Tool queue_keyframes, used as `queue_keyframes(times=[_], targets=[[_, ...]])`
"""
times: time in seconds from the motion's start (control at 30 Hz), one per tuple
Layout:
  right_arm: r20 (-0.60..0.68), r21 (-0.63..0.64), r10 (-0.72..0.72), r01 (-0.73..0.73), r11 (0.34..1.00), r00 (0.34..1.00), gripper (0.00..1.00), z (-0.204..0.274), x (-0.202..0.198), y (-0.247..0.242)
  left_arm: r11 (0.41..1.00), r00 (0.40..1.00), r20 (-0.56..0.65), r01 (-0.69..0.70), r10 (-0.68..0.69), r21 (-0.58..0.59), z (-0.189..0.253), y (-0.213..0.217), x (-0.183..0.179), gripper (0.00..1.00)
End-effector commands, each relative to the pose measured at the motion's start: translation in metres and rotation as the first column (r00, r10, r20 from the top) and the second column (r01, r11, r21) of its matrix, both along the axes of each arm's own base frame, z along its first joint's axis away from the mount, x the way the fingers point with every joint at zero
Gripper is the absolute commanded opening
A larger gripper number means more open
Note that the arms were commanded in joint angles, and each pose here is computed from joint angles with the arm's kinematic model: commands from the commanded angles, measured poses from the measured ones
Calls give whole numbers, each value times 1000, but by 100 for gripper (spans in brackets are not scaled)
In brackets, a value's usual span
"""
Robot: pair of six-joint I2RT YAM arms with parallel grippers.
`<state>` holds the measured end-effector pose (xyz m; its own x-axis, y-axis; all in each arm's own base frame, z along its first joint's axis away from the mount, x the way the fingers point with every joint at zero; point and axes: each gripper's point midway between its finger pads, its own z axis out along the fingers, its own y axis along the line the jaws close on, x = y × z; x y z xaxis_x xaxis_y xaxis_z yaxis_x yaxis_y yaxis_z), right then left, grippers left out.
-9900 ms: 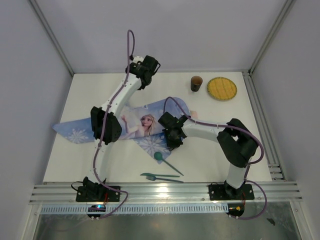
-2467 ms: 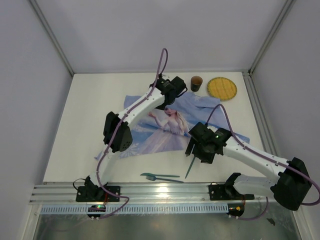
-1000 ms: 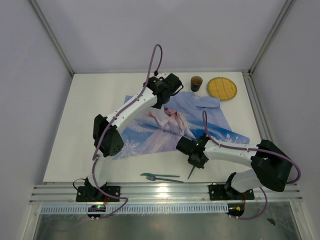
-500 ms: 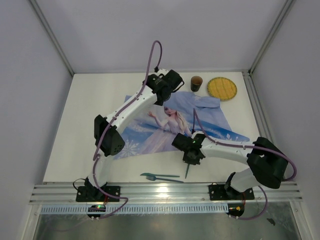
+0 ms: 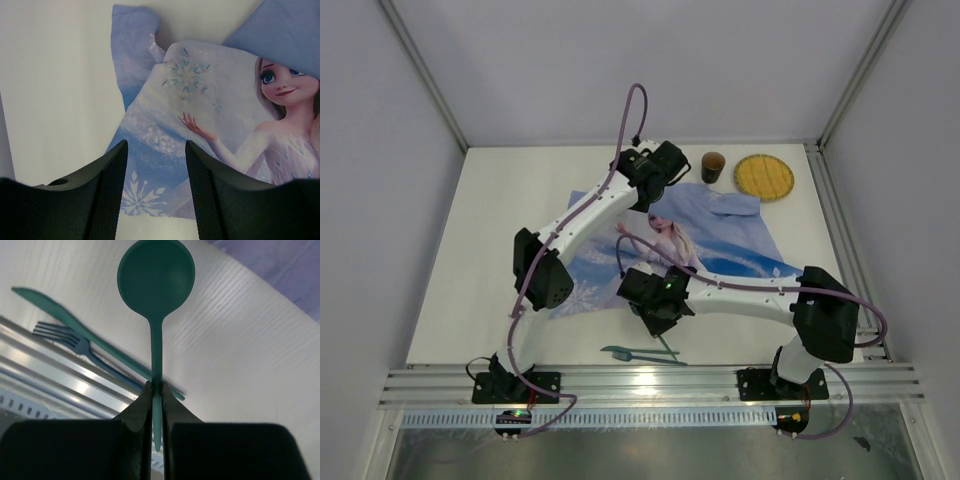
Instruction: Set the dinner table for one person
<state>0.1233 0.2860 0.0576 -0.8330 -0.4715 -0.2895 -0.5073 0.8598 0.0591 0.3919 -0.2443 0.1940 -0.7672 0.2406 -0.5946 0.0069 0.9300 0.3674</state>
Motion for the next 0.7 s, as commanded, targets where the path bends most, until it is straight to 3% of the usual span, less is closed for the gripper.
queue_keyframes(times=[0.0,0.2,0.33,0.67], targets=[[-48,12,296,-296,955,954,3,24,-34,6,1000,999,37,-4,5,-27,16,-1,4,53],[-190,-26,520,-534,845,833,3,14,-92,6,999,999,40,-5,7,-44,18,-4,5,53],[-235,-57,580,-607,792,780,3,5,-110,7,999,999,47,-8,10,-44,21,-3,5,53],[-107,-168,602,-612,773,791,3,-2,-82,15,999,999,45,-16,18,-42,20,-2,4,53]])
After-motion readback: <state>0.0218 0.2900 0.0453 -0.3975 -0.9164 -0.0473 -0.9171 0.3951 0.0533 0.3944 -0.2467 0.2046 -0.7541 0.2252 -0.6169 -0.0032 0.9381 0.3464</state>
